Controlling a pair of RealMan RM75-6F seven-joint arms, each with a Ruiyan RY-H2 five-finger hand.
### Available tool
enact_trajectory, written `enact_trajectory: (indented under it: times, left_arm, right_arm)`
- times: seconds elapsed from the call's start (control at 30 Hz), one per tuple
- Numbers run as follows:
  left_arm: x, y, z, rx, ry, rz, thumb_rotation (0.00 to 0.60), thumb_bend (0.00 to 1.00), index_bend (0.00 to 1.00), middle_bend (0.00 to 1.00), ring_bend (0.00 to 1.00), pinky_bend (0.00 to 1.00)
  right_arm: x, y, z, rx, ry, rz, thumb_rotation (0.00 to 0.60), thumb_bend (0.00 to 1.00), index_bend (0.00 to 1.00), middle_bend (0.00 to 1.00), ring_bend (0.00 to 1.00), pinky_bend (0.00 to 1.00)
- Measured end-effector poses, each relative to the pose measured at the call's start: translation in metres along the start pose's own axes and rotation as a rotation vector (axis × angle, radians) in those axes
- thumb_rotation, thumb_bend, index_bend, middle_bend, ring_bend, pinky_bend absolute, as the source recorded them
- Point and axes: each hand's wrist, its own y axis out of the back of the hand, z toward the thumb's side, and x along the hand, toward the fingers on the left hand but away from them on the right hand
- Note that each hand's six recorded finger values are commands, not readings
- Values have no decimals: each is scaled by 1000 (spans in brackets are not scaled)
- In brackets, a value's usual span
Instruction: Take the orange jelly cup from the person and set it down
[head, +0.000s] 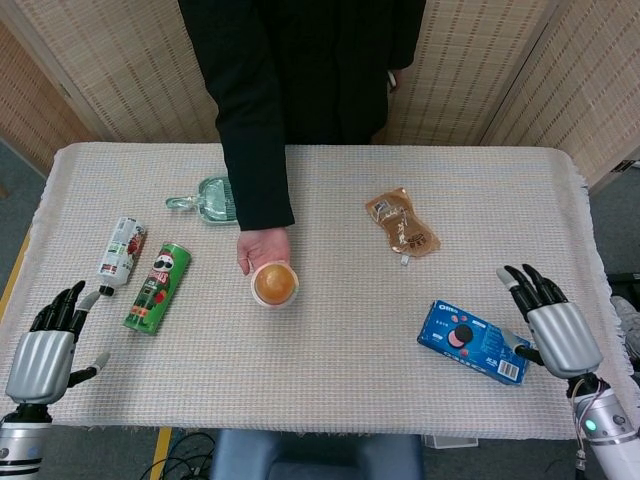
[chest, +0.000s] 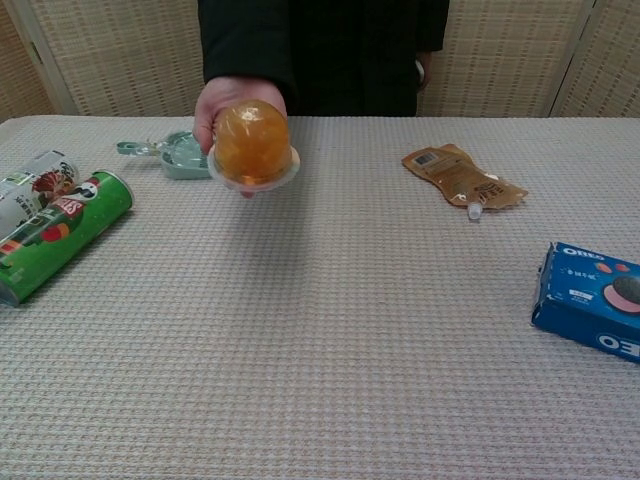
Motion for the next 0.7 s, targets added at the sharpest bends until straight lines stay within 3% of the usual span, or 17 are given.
enact_trajectory:
  times: [0.2, 0.4, 0.57, 0.7]
  left_arm:
    - [-5, -1, -3, -5, 11, -5, 600, 223, 143, 48, 97, 219]
    - [-11, 2, -10, 0, 27, -1, 600, 223, 143, 48, 97, 219]
    - [-18, 3, -16, 1, 46, -7, 600, 224, 143, 48, 97, 219]
    - [-20, 5, -20, 5, 57, -11, 600, 223, 143, 48, 97, 219]
  right_arm:
    - [-34, -3, 45, -11, 170, 40, 600, 284, 0, 73, 18, 150]
    - [-80, -6, 106, -11, 360, 83, 600, 38, 0, 73, 18, 150]
    - [-115, -10, 161, -32, 487, 106, 600, 34, 0, 73, 18, 150]
    - [-142, -15, 202, -37, 562, 128, 600, 107, 0, 73, 18, 150]
